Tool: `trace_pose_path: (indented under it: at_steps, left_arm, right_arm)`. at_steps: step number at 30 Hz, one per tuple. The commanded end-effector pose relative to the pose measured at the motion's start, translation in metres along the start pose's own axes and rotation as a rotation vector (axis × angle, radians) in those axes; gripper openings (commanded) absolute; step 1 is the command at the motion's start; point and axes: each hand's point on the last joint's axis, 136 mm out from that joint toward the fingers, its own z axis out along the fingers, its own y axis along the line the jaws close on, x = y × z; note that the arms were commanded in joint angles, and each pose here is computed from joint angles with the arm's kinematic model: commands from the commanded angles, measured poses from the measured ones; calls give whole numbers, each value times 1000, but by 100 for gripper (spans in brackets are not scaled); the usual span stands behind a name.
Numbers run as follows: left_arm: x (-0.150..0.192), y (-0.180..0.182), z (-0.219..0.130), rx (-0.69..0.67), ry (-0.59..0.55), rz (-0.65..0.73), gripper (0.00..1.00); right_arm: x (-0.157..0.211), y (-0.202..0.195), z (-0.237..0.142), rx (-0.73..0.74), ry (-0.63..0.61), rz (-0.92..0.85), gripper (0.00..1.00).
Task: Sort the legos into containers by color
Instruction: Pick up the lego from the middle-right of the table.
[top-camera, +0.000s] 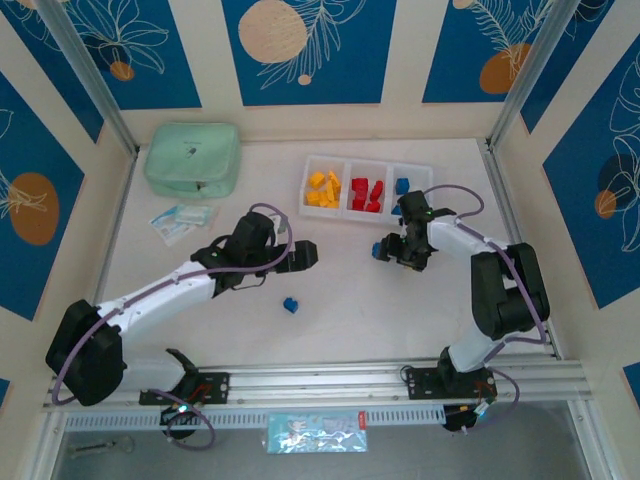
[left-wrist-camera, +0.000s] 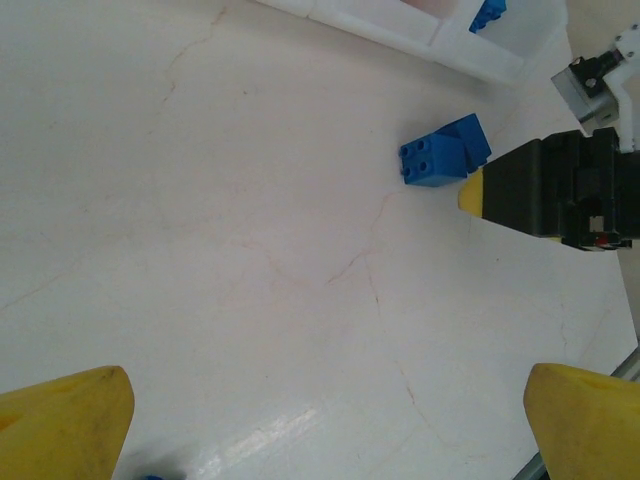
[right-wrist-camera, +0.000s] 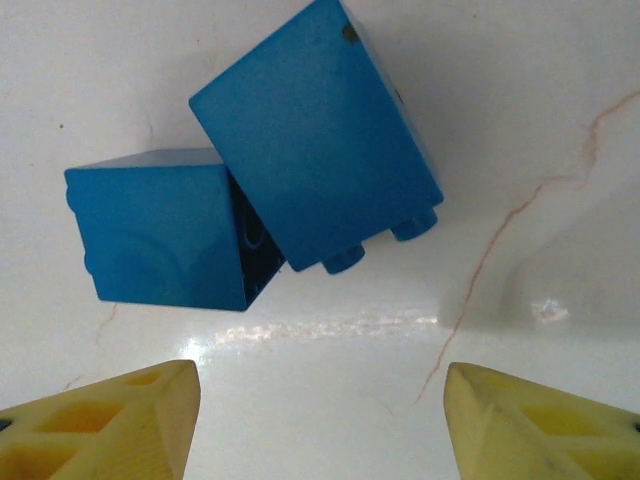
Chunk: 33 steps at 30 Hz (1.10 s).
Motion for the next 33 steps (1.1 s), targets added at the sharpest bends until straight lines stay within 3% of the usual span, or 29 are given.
trace_pose_path:
  at_steps: [1, 15, 24, 33]
  left_arm:
    - [-5, -7, -4, 15, -25, 0, 100]
    - [-9, -9, -3, 13, -30, 4, 100]
    - [-12, -8, -8, -1, -44, 14, 100]
    - [-16, -15, -5, 16, -38, 19, 100]
  right_arm:
    - [-9, -3, 3, 7, -8, 13, 65]
    - [-64, 1, 7, 8, -93, -18, 67]
    - [-69, -3, 15, 42, -80, -21, 48]
    - [-65, -2, -11, 36, -122, -31, 31]
